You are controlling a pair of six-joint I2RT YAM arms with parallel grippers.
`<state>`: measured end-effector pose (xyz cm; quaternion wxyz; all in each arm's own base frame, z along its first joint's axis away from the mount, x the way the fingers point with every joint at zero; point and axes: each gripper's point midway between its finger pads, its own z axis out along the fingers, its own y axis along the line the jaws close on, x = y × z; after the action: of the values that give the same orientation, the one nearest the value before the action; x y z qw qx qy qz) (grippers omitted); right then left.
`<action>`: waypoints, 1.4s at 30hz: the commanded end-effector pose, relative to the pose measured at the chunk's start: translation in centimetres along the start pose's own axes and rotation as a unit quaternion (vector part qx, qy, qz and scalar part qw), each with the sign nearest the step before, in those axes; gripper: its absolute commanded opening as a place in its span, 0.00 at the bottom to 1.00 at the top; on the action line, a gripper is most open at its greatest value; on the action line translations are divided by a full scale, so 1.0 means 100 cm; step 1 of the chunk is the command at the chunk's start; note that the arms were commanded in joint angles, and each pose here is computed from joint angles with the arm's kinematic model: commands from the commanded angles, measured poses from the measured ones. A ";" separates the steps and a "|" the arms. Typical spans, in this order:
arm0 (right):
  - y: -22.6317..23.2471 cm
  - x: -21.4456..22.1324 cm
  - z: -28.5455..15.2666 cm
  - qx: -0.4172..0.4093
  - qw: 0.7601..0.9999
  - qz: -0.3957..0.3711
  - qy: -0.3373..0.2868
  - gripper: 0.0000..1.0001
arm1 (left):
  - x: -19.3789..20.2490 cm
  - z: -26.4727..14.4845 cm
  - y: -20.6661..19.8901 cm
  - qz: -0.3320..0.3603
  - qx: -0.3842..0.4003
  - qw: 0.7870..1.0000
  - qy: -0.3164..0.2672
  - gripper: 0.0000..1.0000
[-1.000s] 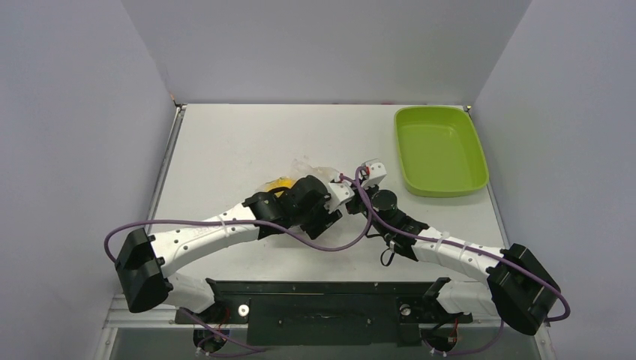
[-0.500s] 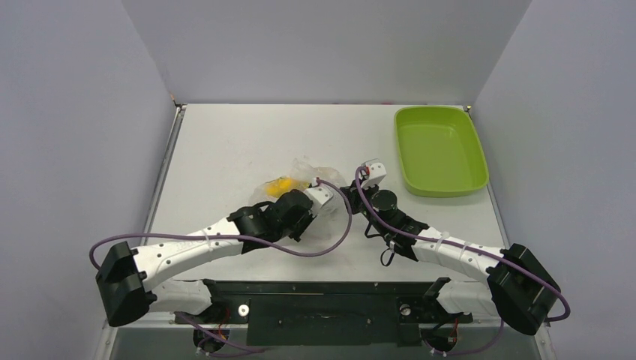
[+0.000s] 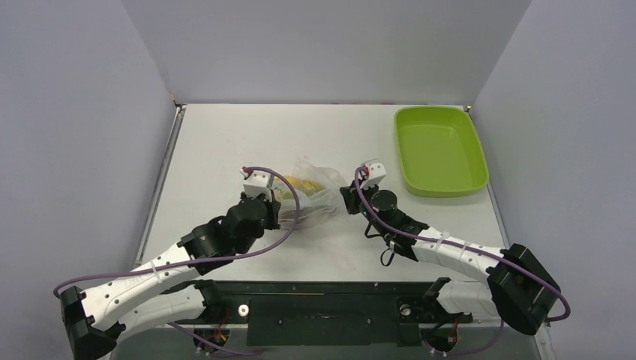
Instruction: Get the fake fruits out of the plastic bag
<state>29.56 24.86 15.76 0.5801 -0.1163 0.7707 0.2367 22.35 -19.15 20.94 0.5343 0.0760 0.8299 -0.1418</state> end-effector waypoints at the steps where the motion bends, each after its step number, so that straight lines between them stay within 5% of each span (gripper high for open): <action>1: 0.008 -0.019 -0.003 -0.008 1.000 -0.010 -0.027 0.00 | -0.018 0.001 -0.003 -0.113 0.002 0.993 -0.032 0.00; 9: 0.043 -0.025 -0.008 -0.017 0.999 -0.009 0.039 0.07 | -0.017 -0.005 -0.008 -0.212 0.038 0.976 -0.043 0.00; 22: 0.093 -0.057 0.013 -0.073 0.983 -0.062 0.155 0.74 | -0.004 -0.013 0.001 -0.248 0.082 0.962 -0.078 0.00; 27: 0.104 -0.060 0.036 -0.077 0.979 -0.083 0.170 0.79 | 0.011 -0.012 -0.004 -0.268 0.084 0.959 -0.040 0.00; 35: 0.059 -0.065 0.059 0.077 0.978 -0.112 0.160 0.80 | 0.021 -0.025 0.007 -0.291 0.040 0.956 0.016 0.00; 42: 0.084 -0.037 0.082 0.016 0.975 -0.121 0.184 0.78 | 0.040 -0.006 0.003 -0.280 0.050 0.958 0.022 0.00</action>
<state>33.33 33.84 19.43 0.4486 -0.2245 0.8577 0.1127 19.86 -18.15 17.93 0.4525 -0.1266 0.8257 -0.3122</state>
